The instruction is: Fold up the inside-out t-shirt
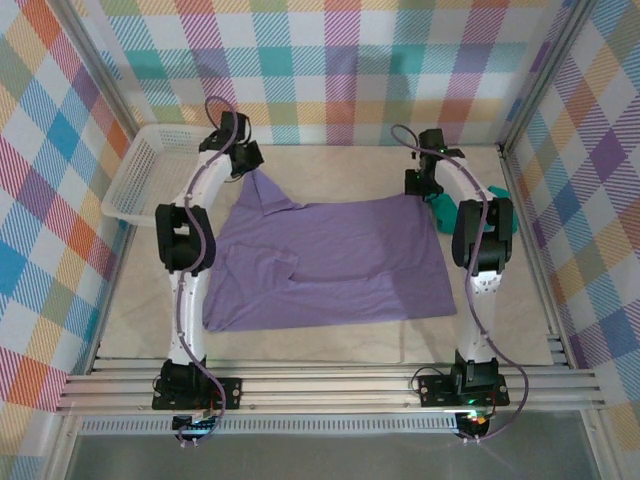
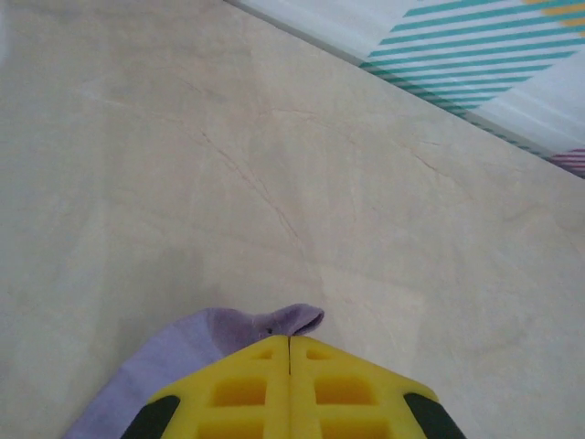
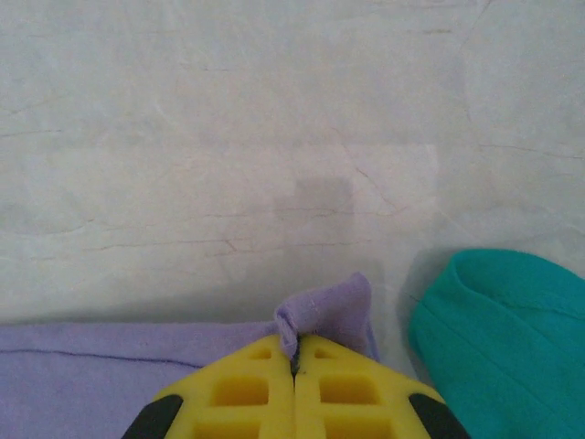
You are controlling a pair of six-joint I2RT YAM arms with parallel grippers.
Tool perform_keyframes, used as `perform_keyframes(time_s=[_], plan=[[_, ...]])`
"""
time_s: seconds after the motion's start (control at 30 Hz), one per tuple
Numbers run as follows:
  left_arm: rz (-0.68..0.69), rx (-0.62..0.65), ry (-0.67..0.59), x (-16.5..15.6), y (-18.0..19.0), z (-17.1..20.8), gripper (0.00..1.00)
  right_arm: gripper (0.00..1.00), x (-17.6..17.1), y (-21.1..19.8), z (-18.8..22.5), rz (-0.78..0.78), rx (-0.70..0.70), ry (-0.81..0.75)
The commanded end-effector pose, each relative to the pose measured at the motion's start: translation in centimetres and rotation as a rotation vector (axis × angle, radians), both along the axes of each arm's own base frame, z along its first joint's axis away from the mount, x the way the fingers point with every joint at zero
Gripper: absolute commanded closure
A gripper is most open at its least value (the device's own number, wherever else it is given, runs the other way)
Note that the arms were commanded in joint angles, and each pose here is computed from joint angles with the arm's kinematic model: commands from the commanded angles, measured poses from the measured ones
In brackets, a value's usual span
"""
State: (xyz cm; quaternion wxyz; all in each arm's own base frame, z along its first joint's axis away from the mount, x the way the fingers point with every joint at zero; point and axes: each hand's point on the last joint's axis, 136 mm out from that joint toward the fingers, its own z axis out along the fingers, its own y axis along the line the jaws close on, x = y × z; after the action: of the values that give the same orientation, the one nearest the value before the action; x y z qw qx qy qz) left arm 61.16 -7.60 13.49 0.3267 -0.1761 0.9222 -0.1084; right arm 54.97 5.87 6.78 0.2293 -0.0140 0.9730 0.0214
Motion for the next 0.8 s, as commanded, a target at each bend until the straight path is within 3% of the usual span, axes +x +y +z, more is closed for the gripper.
perform_keyframes(time_s=[0.0, 0.23, 0.43, 0.57, 0.77], plan=[[0.030, 0.000, -0.034, -2.3, 1.0, 3.4, 1.00, 1.00, -0.1, 0.6, 3.3, 0.056, -0.003, -0.095], [0.087, -0.001, 0.012, -11.1, 2.8, 5.6, 1.00, 1.00, -4.0, -0.2, 5.2, 0.071, -0.030, -0.127], [0.111, -0.122, 0.030, -18.2, 3.3, 7.6, 1.00, 1.00, -8.2, -1.2, 5.0, 0.036, -0.049, -0.099], [0.088, -0.189, 0.061, -21.4, 2.3, 7.7, 1.00, 1.00, -10.4, -1.6, 4.8, 0.006, -0.043, -0.077], [0.079, -0.165, 0.089, -25.1, 2.8, 8.2, 1.00, 1.00, -13.4, -2.3, 4.7, -0.039, -0.047, -0.039]])
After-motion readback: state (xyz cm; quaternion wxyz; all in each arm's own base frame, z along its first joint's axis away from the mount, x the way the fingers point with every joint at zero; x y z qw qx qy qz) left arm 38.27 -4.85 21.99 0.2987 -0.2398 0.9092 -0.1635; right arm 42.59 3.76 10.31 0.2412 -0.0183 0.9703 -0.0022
